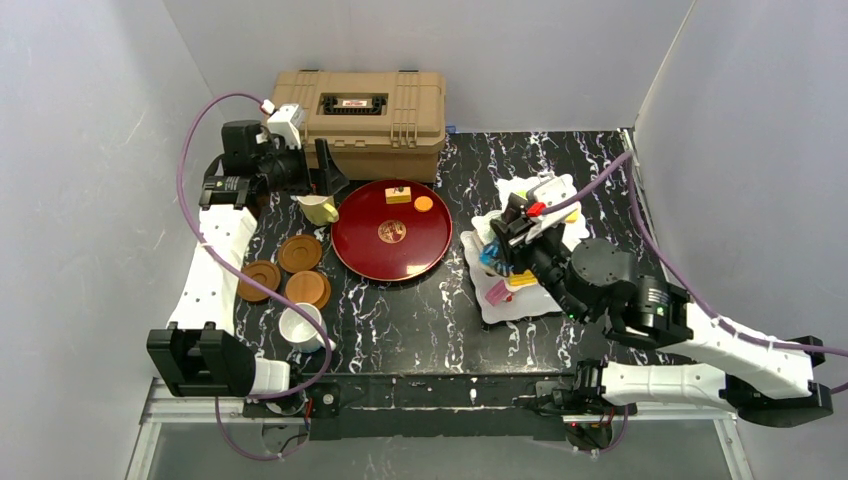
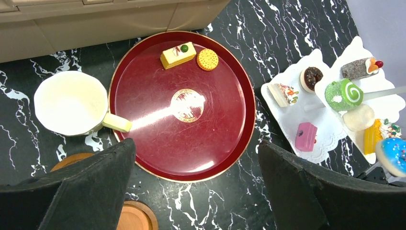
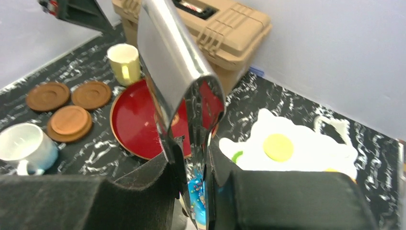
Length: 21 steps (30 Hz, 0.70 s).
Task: Serve the afternoon tea
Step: Place the desert on the desert table.
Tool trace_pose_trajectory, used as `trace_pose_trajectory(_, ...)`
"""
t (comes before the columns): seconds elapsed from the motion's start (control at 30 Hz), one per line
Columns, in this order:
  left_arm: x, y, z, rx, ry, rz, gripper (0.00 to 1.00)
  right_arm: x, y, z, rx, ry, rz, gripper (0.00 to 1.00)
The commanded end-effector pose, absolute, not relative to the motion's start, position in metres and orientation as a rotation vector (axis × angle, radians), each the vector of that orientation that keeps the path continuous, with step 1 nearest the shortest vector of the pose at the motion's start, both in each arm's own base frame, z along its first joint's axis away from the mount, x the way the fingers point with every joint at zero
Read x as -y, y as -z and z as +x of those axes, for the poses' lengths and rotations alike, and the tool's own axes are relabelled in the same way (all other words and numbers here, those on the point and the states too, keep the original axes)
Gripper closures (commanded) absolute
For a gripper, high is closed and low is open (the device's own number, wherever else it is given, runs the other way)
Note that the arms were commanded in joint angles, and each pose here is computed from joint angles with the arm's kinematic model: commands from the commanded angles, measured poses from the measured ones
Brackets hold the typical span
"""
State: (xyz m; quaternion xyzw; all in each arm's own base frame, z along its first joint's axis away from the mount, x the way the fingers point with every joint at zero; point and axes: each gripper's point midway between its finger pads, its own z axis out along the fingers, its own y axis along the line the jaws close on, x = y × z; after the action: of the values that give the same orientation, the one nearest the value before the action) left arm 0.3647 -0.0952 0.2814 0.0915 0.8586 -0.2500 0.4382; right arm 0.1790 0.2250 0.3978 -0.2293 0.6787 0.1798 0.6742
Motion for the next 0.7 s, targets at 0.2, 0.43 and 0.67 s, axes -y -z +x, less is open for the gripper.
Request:
trace_pose_trajectory(0.2, 0.095, -0.301, 0.366, -2.108, 0.624, 0.245, 0.02, -0.154, -0.415, 0.179, -1.576, -0.261, -0.437, 0.89)
trace_pose_trajectory(0.43, 0.096, -0.304, 0.368, -2.105, 0.63, 0.242, 0.02, -0.127, -0.411, 0.181, -1.586, -0.164, -0.404, 0.88)
trace_pose_trajectory(0.67, 0.097, -0.31, 0.368, -2.092, 0.639, 0.248, 0.02, -0.101, -0.39, 0.19, -1.568, -0.025, -0.287, 0.88)
